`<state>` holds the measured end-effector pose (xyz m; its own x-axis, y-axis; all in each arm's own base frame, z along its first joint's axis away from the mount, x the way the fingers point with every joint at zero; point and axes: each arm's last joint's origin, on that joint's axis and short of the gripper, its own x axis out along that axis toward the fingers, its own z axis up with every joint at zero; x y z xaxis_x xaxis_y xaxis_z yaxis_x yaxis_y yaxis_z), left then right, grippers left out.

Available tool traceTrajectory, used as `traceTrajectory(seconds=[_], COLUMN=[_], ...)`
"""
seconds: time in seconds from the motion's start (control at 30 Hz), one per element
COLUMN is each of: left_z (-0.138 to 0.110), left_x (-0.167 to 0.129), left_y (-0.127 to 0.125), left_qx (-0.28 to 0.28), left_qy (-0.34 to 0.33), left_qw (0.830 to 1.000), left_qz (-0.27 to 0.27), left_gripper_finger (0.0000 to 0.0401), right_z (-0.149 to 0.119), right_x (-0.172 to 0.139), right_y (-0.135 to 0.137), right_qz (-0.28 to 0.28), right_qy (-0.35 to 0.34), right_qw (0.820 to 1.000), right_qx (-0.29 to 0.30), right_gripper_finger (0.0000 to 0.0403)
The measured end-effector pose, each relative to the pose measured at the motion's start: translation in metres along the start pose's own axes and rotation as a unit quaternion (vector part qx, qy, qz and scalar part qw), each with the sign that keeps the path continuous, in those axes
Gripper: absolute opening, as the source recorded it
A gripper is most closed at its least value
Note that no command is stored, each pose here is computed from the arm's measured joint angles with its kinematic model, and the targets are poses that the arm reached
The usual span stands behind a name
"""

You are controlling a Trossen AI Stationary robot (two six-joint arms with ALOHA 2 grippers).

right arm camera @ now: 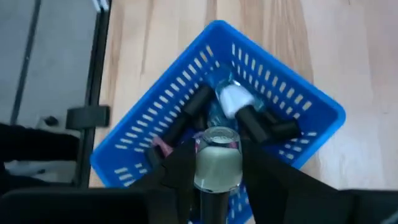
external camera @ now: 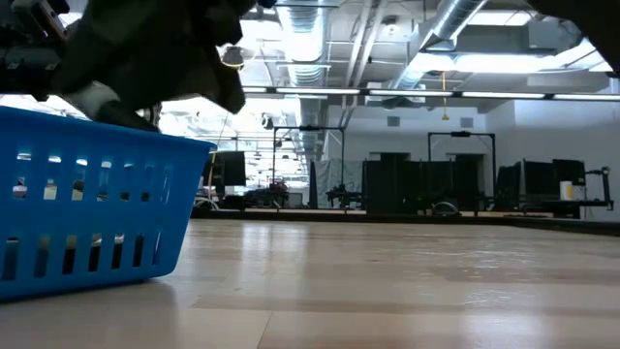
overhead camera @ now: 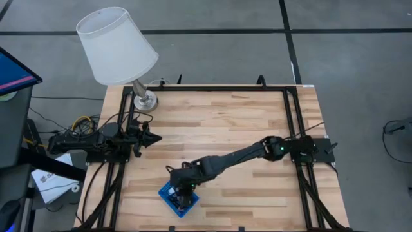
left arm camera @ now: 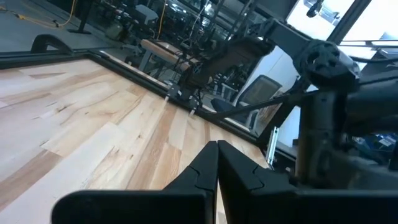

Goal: Pick & Place Nail Polish
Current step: Put the white nail polish bottle in the blue bin, then return to home position

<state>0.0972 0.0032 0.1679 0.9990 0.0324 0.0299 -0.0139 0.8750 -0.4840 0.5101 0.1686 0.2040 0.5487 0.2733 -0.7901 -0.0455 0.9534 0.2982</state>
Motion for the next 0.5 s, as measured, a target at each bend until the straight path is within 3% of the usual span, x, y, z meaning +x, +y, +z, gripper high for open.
traceTrajectory(seconds=[0.1, 0.33, 0.43, 0.5], left_z=[0.000, 0.000, 0.000, 0.000], left_x=[0.000, 0.000, 0.000, 0.000], left_y=[0.000, 0.000, 0.000, 0.000], left_qx=[0.000, 0.000, 0.000, 0.000], left_qy=[0.000, 0.000, 0.000, 0.000], left_qw=[1.000, 1.000, 1.000, 1.000], left_qz=[0.000, 0.000, 0.000, 0.000], left_gripper_finger=[0.0001, 0.0001, 0.0001, 0.0001], right_z=[0.004, 0.017, 0.029, 0.040], right_x=[-0.004, -0.025, -0.062, -0.105], right_y=[0.001, 0.000, 0.004, 0.007], right_qz=[0.000, 0.005, 0.010, -0.001], right_qy=[0.001, -0.022, -0.046, -0.089], right_qw=[1.000, 0.999, 0.997, 0.991], right_qx=[-0.019, -0.034, -0.061, -0.102], right_gripper_finger=[0.0128, 0.0230, 0.0250, 0.0252])
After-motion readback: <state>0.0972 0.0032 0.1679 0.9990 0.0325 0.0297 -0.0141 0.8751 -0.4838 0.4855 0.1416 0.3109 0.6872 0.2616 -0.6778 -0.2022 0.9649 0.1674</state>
